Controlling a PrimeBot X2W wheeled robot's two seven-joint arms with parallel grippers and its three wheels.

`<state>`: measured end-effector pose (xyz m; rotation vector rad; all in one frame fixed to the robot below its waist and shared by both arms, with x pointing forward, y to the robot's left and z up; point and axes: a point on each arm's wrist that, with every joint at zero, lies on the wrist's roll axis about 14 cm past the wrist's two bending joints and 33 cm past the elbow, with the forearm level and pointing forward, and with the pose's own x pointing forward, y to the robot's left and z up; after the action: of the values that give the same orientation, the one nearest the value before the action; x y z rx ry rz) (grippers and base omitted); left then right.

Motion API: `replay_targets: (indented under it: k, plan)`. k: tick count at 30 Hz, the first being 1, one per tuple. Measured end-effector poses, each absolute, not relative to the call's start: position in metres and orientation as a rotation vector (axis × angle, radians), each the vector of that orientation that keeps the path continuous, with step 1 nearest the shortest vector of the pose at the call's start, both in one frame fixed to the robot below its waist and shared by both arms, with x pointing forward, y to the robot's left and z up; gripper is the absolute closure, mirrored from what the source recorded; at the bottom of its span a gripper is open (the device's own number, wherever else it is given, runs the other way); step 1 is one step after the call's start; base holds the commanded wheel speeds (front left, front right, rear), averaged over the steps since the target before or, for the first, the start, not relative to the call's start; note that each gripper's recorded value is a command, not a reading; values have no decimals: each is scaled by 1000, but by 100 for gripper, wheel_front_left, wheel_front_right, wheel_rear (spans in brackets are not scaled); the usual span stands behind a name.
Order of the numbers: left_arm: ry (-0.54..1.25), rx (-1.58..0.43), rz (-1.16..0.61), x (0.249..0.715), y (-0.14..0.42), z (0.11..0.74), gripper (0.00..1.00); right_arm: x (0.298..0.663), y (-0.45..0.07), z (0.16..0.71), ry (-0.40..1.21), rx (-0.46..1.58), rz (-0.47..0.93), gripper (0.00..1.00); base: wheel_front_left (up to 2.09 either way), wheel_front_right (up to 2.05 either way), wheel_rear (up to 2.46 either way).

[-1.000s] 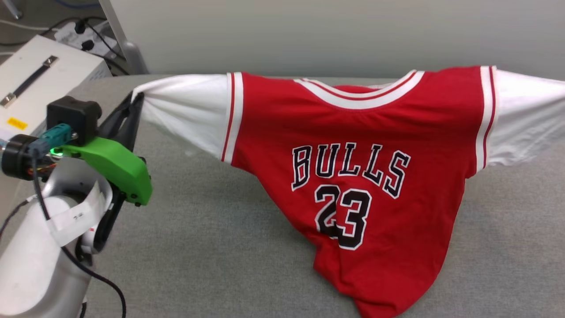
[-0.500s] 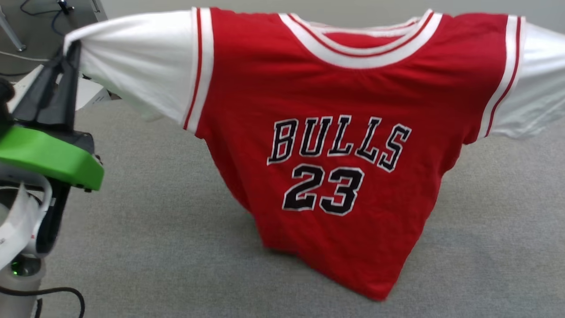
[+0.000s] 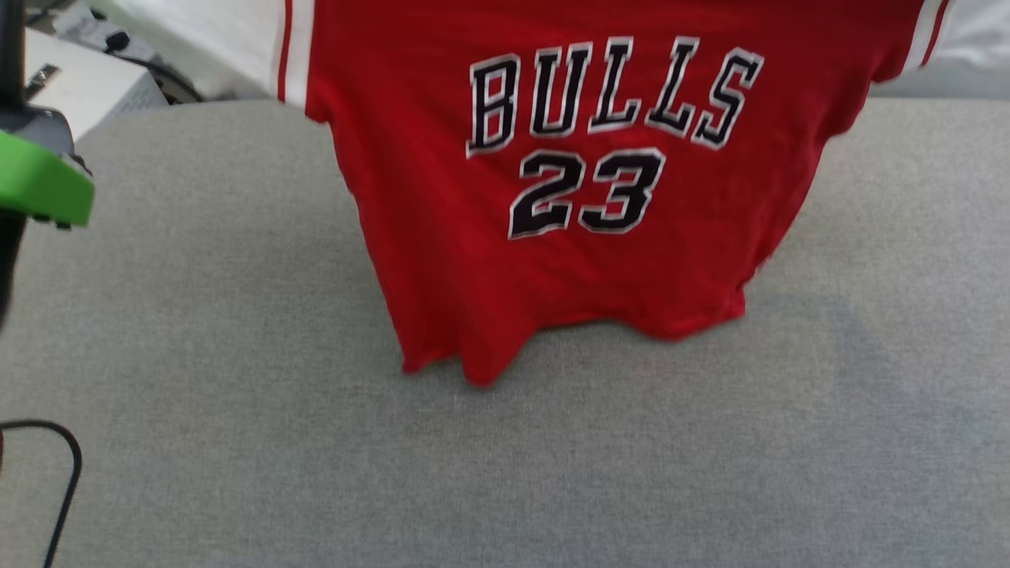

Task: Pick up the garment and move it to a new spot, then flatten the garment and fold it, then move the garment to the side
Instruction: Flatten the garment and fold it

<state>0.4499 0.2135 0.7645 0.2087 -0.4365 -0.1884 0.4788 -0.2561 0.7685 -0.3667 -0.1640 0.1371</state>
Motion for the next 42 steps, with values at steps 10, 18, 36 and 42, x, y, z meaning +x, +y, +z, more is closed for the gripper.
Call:
replay_targets:
  k: [10,18,36,42]
  plan:
    - [-398,293,-246,536,208,756,100,559,-268,773,-213,-437,85,100,0,0,0]
    - [-428,307,-249,611,199,750,100,625,-288,757,-215,-430,7,100,0,0,0]
    - [-469,252,-194,718,205,695,100,730,-274,727,-384,-370,-56,100,0,0,0]
    - [-368,252,-218,722,199,645,100,741,-259,666,-294,-370,0,100,0,0,0]
